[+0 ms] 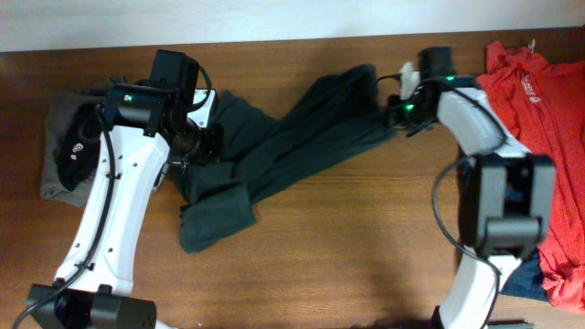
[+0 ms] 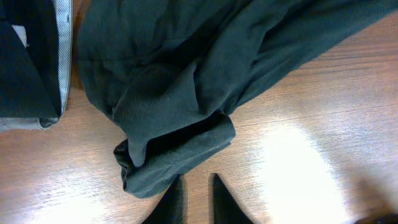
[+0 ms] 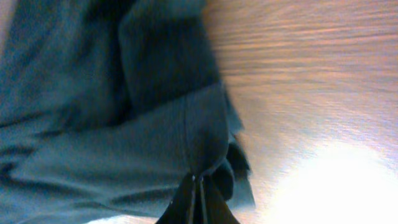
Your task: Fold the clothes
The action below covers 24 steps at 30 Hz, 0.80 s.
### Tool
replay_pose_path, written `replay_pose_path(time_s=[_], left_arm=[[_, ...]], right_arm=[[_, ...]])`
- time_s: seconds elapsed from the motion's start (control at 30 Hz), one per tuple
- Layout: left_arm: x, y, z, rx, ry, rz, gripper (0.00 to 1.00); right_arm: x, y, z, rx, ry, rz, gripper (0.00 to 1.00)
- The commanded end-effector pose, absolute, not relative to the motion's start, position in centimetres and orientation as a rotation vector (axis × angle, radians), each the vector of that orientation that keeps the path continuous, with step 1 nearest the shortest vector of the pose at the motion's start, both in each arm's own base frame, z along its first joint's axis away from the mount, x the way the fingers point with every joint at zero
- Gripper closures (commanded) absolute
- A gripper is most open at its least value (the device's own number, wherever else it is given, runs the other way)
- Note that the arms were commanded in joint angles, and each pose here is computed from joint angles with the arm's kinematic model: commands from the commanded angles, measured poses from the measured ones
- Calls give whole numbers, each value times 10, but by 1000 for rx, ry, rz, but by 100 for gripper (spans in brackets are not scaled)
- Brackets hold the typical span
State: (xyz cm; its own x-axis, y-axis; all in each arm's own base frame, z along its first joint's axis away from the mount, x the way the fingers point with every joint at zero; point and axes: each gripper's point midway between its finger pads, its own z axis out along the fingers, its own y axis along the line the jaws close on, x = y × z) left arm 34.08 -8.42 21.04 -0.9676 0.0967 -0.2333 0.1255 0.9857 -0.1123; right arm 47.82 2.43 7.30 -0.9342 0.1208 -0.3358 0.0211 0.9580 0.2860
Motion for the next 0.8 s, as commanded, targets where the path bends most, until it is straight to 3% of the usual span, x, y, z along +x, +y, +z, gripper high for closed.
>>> replay_pose_path(time_s=[0.0, 0.2, 0.4, 0.5, 0.77], left_arm=[[336, -84, 213, 161, 2903, -186, 65], [313, -113, 176, 230, 3000, -359, 61], [327, -170, 112, 668, 2779, -377, 53], [317, -189, 101, 840, 2724, -362, 47], [296, -185, 82, 1033, 2730, -269, 47]], right_arm=[[467, -4, 151, 155, 2619, 353, 96], [452, -20, 161, 219, 2638, 339, 96], [453, -16, 162, 206, 2634, 341, 96], [453, -16, 161, 207, 2637, 341, 96], [453, -16, 161, 207, 2637, 341, 96]])
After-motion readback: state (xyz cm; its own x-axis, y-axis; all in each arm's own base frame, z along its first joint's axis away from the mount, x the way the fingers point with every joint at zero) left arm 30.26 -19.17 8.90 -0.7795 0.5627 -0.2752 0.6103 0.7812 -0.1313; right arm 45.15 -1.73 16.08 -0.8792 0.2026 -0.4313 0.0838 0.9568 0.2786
